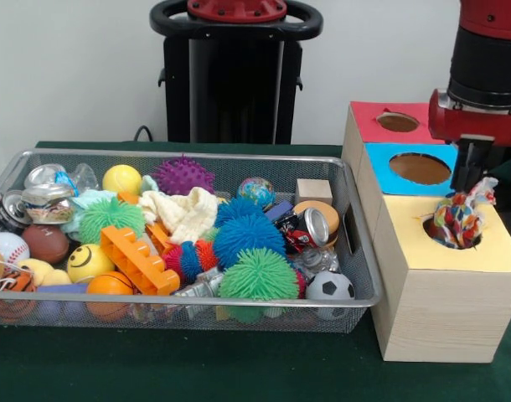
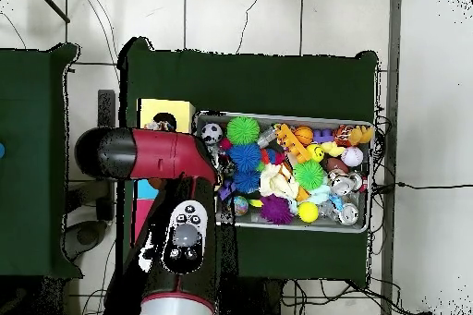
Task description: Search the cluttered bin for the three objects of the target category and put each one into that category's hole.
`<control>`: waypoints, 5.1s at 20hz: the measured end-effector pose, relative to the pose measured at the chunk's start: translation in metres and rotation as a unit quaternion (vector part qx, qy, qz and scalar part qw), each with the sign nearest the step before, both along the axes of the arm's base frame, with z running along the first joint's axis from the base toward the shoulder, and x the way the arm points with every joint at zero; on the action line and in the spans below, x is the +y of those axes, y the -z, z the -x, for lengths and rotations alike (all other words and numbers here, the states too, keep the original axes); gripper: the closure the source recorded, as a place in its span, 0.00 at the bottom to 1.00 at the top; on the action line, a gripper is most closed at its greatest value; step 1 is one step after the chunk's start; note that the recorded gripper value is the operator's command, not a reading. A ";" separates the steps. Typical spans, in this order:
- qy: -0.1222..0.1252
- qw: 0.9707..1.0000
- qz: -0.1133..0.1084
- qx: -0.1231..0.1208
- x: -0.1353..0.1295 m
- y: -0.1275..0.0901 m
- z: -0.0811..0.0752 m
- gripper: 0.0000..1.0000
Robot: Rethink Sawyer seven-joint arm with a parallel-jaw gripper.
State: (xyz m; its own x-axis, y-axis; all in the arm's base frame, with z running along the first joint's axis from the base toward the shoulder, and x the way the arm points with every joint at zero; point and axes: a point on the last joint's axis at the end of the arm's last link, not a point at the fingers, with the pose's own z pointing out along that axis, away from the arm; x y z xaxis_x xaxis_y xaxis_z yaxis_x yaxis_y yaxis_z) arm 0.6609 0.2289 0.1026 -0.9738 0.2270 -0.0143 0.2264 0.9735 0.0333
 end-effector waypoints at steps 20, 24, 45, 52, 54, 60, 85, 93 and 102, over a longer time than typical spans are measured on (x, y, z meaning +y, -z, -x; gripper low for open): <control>-0.002 0.994 0.005 -0.107 0.009 0.020 -0.030 1.00; -0.011 0.994 0.021 -0.111 0.012 0.020 -0.029 1.00; -0.002 0.997 0.073 -0.037 -0.031 0.014 -0.021 1.00; 0.000 0.996 0.079 -0.038 -0.037 0.013 -0.021 1.00; 0.000 0.996 0.079 -0.038 -0.037 0.013 -0.021 1.00; 0.004 0.997 0.075 -0.034 -0.037 0.019 -0.021 1.00; 0.066 0.998 0.007 -0.014 -0.052 0.019 -0.030 1.00; 0.079 0.997 -0.016 -0.010 -0.057 0.019 -0.031 1.00; 0.068 0.997 -0.016 -0.014 -0.045 0.019 -0.029 1.00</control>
